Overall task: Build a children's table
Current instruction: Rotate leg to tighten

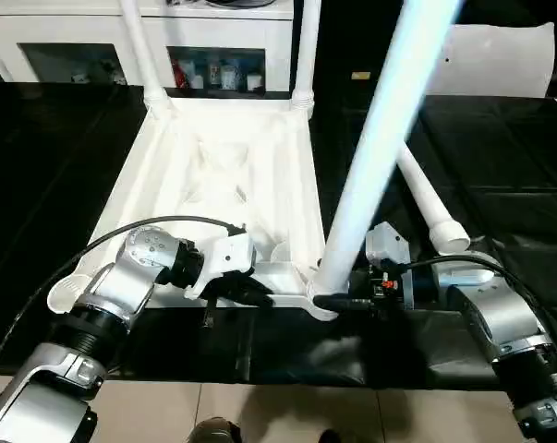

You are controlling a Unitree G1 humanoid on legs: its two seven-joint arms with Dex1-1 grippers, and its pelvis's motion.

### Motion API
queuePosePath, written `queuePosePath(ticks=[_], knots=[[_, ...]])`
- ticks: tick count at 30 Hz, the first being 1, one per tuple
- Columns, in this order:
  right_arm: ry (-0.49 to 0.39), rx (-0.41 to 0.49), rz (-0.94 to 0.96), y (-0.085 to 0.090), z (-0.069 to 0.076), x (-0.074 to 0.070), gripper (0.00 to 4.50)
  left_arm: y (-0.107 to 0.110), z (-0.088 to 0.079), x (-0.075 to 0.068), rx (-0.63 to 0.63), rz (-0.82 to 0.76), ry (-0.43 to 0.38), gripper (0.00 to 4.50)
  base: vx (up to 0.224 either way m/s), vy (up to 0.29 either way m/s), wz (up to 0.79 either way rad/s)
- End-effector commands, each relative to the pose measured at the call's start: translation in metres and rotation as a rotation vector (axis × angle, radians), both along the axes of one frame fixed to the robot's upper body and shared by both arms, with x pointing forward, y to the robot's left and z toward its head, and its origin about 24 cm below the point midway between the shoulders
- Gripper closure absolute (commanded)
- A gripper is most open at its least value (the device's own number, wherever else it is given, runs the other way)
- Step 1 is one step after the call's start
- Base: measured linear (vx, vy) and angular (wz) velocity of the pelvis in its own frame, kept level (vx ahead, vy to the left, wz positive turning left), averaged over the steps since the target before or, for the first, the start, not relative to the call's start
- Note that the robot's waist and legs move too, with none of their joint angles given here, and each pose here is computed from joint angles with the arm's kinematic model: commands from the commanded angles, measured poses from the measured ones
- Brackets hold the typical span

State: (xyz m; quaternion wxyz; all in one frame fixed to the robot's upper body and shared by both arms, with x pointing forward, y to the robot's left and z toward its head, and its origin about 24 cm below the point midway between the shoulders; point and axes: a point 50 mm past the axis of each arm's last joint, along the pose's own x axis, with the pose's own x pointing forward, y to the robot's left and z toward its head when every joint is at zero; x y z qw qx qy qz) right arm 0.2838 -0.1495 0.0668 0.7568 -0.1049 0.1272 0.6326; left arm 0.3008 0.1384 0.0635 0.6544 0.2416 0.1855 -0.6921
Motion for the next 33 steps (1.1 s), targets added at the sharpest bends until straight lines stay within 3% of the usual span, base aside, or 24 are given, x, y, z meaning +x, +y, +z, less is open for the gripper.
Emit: queuePosePath(ticks=[1, 12, 15, 17, 20, 24, 25, 33], knots=[[0.016, 0.007, 0.036, 0.002, -0.001, -0.002, 1.83, -0.006, -0.008, -0.006, 0.065, -0.089, 0.033, 4.5, 0.0, 0.0, 0.0], [0.057, 0.03, 0.025, 0.007, -0.011, -0.01, 1.98, -0.008, -0.012, -0.004, 0.05, -0.025, 0.02, 4.5, 0.0, 0.0, 0.0], [0.09, 0.074, -0.026, 0.014, -0.016, -0.015, 1.98, -0.013, -0.013, 0.0, 0.017, 0.066, 0.018, 4.5, 0.0, 0.0, 0.0], [0.124, 0.131, -0.156, 0.024, -0.024, -0.016, 1.99, -0.026, -0.011, 0.006, -0.066, 0.193, 0.023, 4.5, 0.0, 0.0, 0.0], [0.142, 0.139, -0.232, 0.03, -0.029, -0.015, 2.02, -0.034, -0.01, 0.009, -0.098, 0.255, 0.018, 4.5, 0.0, 0.0, 0.0], [0.182, 0.155, -0.431, 0.047, -0.04, -0.01, 2.08, -0.056, -0.004, 0.02, -0.181, 0.458, 0.013, 4.5, -0.066, 0.026, -0.03], [0.224, 0.169, -0.607, 0.059, -0.045, -0.001, 2.08, -0.07, 0.001, 0.025, -0.228, 0.587, 0.024, 4.5, -0.065, 0.048, -0.04], [0.235, 0.16, -0.836, 0.076, -0.041, 0.022, 2.08, -0.086, 0.021, 0.044, -0.292, 0.851, -0.067, 4.5, 0.015, -0.024, -0.08]])
